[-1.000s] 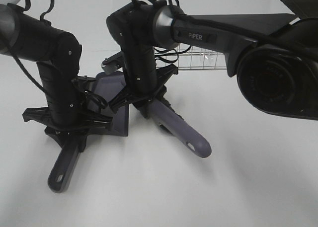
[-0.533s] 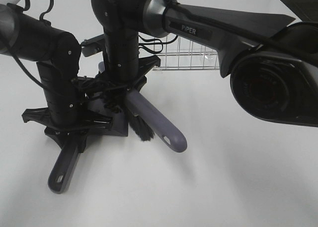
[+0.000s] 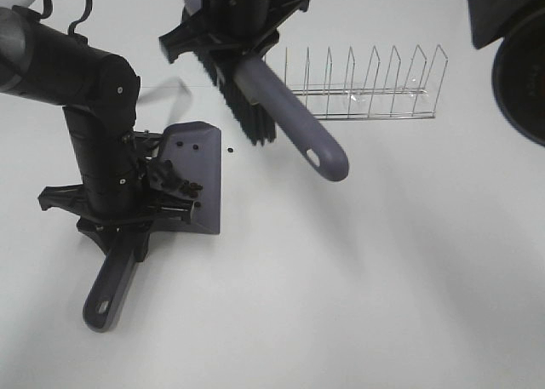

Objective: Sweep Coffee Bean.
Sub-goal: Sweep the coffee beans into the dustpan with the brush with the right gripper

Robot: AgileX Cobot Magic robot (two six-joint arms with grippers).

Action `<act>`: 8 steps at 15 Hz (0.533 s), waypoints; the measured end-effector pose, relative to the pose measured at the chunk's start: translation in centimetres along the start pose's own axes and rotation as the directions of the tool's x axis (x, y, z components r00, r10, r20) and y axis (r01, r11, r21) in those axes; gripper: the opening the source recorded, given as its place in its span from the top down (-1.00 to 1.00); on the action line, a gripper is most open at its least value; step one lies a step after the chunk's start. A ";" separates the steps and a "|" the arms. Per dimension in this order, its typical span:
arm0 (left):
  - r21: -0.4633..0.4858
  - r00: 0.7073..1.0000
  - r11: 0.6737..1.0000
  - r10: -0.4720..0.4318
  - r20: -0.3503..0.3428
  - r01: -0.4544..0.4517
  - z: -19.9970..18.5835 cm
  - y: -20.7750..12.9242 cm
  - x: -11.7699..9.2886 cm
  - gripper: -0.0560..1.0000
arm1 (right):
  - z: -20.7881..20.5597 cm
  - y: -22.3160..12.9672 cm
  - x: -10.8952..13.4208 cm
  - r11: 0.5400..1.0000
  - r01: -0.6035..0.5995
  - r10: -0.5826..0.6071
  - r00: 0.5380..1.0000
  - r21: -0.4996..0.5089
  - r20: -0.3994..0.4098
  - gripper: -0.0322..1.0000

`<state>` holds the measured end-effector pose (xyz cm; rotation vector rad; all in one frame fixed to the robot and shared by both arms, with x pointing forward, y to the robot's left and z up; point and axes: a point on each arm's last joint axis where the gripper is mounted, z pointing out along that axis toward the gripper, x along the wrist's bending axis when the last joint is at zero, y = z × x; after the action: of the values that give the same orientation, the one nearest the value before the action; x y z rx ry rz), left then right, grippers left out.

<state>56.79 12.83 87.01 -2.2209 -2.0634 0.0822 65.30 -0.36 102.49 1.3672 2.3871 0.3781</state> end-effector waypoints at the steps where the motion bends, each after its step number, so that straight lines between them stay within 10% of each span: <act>1: 0.001 1.000 1.000 0.000 0.000 0.000 0.0 0.0 0.0 0.29 | -0.7 0.2 -2.1 0.999 -0.036 0.036 0.999 -0.014 0.013 0.41; 8: 0.004 1.000 1.000 -0.001 -0.001 0.001 0.0 0.0 0.0 0.29 | -3.1 -5.1 -17.6 0.960 -0.267 0.252 0.956 0.084 0.152 0.41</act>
<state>56.78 12.83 87.00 -2.2176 -2.0616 0.0853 68.22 -18.33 106.30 1.7039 2.1447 0.2186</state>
